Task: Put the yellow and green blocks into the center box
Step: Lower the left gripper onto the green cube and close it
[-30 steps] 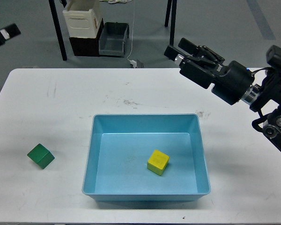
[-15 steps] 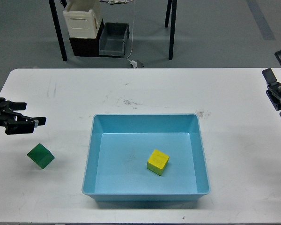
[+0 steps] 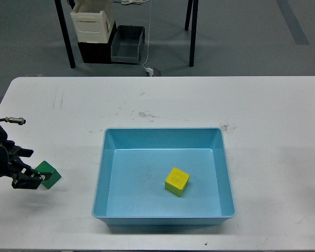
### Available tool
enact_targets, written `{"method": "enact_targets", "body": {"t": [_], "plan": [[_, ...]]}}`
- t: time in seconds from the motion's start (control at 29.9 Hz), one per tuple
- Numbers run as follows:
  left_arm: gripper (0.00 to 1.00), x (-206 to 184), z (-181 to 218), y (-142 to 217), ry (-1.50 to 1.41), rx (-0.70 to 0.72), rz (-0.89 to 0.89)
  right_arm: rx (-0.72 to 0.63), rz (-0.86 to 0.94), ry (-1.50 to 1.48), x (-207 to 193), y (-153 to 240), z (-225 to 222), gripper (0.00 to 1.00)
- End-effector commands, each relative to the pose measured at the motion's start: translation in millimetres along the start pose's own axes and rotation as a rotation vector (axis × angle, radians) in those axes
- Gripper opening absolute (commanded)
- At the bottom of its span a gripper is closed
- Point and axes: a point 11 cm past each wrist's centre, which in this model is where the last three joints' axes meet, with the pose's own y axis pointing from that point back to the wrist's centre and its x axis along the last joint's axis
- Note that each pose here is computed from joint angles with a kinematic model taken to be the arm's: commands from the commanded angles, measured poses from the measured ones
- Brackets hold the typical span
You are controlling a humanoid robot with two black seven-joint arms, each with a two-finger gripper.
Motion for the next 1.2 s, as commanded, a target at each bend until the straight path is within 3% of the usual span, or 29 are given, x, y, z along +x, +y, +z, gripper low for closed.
{"method": "enact_targets", "body": {"t": [0.0,0.77,1.0,1.17], "plan": [[1.0,-6.9,0.7,-4.4,0.008,-0.006,-0.022,-0.008,0.004,-0.004,-0.6,2.1,2.8,1.0],[0.98,-8.9,7.1,-40.0,0.063,-0.049,-0.017,-0.032,0.015,-0.01,0.1,8.8,10.2,1.0],[0.83,-11.1,4.9,-42.4,0.073,-0.045,-0.021,-0.031,0.035,-0.009,-0.1,8.8,11.1,1.0],[0.6,-17.6,6.1,-44.9,0.069,-0.049,-0.03,-0.029,0.057,0.005,3.2,8.3,10.3,1.0]]}}
